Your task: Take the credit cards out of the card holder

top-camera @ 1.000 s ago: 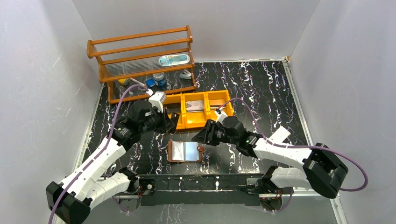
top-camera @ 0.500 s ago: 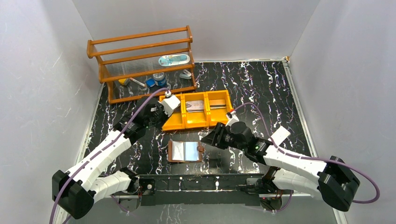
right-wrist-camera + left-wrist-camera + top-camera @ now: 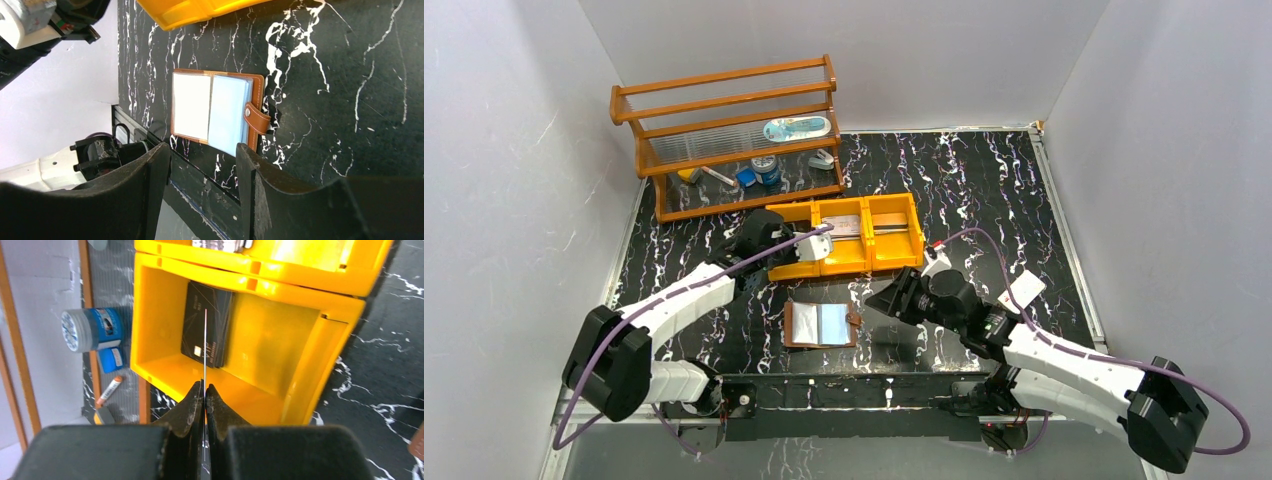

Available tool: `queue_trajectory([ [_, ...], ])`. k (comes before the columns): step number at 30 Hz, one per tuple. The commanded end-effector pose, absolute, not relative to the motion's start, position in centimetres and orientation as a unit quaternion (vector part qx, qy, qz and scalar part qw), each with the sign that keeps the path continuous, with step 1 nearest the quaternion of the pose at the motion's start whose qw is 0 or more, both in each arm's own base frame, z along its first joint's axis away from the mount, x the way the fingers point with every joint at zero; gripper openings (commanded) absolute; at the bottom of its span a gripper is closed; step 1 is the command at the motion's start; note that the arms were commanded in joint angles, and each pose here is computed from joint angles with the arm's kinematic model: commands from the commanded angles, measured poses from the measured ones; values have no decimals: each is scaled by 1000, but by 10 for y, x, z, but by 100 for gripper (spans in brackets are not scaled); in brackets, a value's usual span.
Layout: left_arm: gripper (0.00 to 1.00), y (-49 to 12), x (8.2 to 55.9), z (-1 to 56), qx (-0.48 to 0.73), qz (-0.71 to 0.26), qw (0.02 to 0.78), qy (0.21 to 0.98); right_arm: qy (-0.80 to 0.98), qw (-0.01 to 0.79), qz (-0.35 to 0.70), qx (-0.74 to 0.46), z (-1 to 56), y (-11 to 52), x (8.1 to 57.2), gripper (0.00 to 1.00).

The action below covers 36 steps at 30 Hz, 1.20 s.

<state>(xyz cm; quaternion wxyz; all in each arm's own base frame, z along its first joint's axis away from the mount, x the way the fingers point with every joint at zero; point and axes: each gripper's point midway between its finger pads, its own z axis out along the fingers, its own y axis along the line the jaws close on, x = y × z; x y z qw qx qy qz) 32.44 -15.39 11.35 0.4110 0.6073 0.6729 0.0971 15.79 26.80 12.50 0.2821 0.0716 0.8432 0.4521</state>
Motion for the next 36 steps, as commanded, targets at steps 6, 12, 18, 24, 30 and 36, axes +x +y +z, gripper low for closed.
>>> queue_trajectory([
  [6, 0, -169, 353, 126, 633, 97, 431, 636, 828, 314, 452, 104, 138, 255, 166, 63],
  [12, 0, -170, 365, 111, 629, 95, 431, 640, 825, 323, 449, 115, 141, 249, 167, 64],
  [18, 0, -164, 378, 99, 623, 108, 428, 646, 836, 313, 434, 118, 124, 241, 162, 65],
  [24, 0, -162, 393, 89, 614, 101, 431, 653, 838, 310, 434, 114, 126, 241, 160, 64],
  [30, 4, -163, 402, 71, 617, 102, 423, 656, 839, 307, 435, 116, 126, 241, 160, 65],
  [36, 15, -163, 410, 65, 617, 114, 428, 650, 841, 303, 432, 117, 124, 242, 159, 66],
])
